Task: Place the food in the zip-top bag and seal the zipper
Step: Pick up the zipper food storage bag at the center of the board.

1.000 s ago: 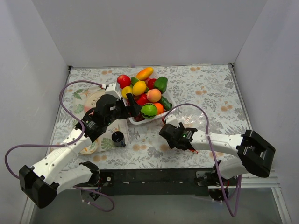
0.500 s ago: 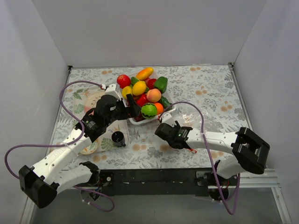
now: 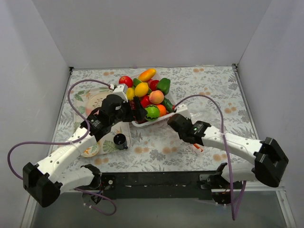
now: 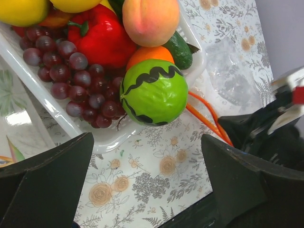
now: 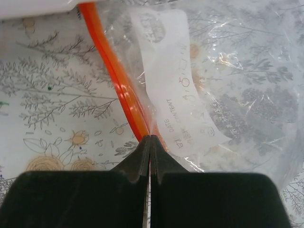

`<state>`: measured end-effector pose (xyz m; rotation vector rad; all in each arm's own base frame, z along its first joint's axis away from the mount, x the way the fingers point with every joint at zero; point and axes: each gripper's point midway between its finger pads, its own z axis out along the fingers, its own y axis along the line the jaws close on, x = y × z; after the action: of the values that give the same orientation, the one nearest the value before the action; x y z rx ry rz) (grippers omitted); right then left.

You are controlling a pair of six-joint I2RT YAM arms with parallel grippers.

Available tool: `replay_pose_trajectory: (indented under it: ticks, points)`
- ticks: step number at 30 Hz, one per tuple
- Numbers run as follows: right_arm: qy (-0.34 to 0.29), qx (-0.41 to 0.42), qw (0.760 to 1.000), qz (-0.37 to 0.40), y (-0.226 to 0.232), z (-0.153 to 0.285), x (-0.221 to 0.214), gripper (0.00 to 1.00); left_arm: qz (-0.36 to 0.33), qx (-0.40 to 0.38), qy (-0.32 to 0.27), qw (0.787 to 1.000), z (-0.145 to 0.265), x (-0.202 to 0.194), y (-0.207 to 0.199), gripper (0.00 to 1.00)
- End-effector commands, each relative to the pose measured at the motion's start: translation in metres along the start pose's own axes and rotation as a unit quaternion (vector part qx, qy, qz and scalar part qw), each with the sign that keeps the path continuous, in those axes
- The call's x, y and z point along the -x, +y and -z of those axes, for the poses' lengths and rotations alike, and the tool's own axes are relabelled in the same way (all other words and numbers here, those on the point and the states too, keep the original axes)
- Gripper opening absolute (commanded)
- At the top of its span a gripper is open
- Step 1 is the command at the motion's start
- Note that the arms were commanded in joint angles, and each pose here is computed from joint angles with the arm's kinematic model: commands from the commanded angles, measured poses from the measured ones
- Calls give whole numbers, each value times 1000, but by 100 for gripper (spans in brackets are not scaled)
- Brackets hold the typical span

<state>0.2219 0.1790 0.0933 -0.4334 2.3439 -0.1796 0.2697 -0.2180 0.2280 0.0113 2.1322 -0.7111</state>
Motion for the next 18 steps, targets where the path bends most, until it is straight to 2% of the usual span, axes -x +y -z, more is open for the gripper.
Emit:
replay_pose_trajectory:
  ticks: [1,7,12,18]
  points:
    - [-23,35,995,-86,-23,15,29,1,-13,-56,-14,998,1,21,-33,98]
    - [-43,63,985,-155,-45,33,59,1,-12,-92,-16,996,-10,36,-68,91]
    - [-37,32,981,-188,-74,41,59,1,1,-113,7,994,-27,21,-94,86]
    - [-60,43,969,-236,-95,53,68,1,26,-121,22,992,-41,5,-111,76]
